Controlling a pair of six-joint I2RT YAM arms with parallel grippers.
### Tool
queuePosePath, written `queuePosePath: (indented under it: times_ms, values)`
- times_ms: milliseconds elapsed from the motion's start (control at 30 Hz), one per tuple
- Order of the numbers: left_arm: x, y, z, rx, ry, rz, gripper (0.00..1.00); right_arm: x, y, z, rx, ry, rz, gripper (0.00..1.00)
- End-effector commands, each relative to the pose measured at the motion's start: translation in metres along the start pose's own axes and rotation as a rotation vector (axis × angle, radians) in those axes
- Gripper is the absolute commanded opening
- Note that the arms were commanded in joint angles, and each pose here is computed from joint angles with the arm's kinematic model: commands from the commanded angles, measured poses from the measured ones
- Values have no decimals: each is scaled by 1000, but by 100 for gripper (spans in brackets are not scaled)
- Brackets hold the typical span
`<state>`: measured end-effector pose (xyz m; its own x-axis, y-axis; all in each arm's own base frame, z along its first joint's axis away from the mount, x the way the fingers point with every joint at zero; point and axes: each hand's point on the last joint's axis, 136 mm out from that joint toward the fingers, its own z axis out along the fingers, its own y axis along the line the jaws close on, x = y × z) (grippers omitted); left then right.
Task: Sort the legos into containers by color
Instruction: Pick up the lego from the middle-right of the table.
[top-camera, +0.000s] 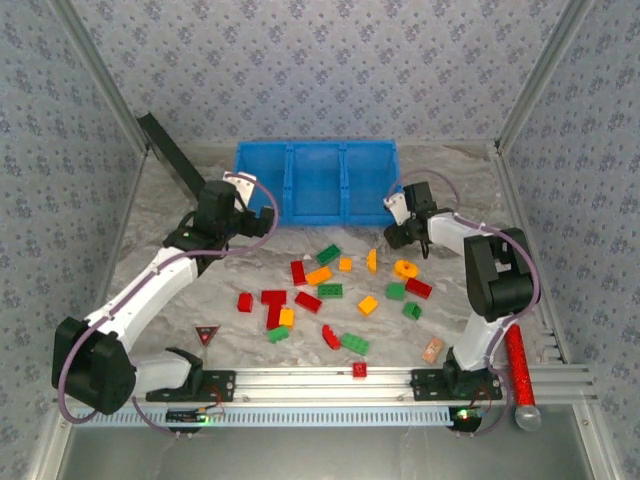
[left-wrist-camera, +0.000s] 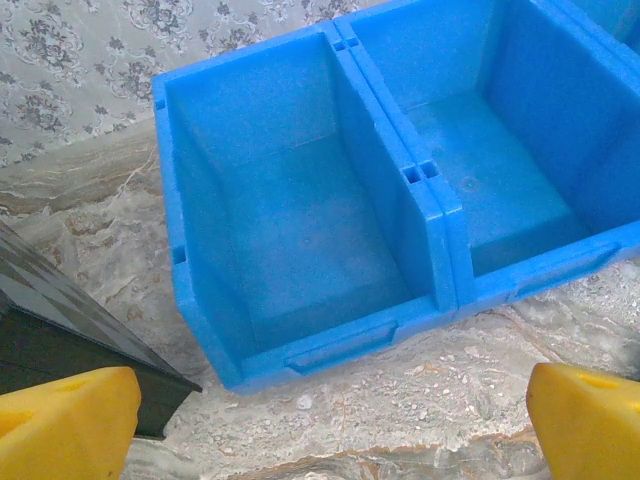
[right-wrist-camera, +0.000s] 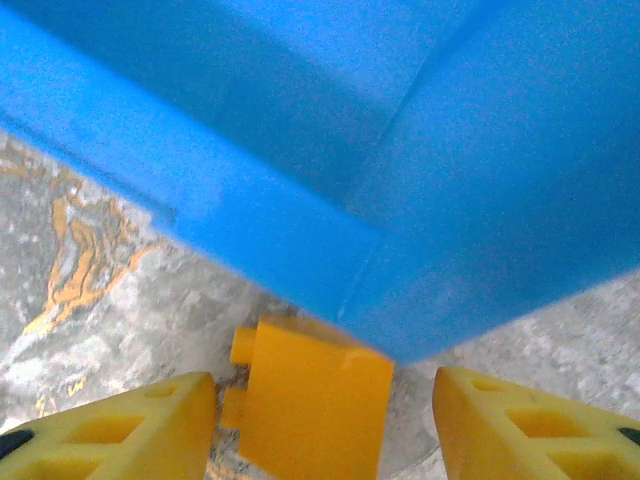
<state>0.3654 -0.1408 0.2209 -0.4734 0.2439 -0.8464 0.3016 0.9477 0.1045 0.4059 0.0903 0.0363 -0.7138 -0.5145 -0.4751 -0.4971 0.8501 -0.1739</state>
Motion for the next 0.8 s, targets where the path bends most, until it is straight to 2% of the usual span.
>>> queuePosePath:
  times_ms: [0, 367, 767]
  values:
    - [-11, -3, -7, 14, -44, 15, 99, 24, 6, 1, -17, 67, 18, 60]
    - [-9, -3, -6, 13, -39, 23, 99, 25, 4, 11, -19, 78, 14, 57]
    - [-12, -5, -4, 21, -34, 24, 99, 27, 3, 9, -33, 73, 54, 31]
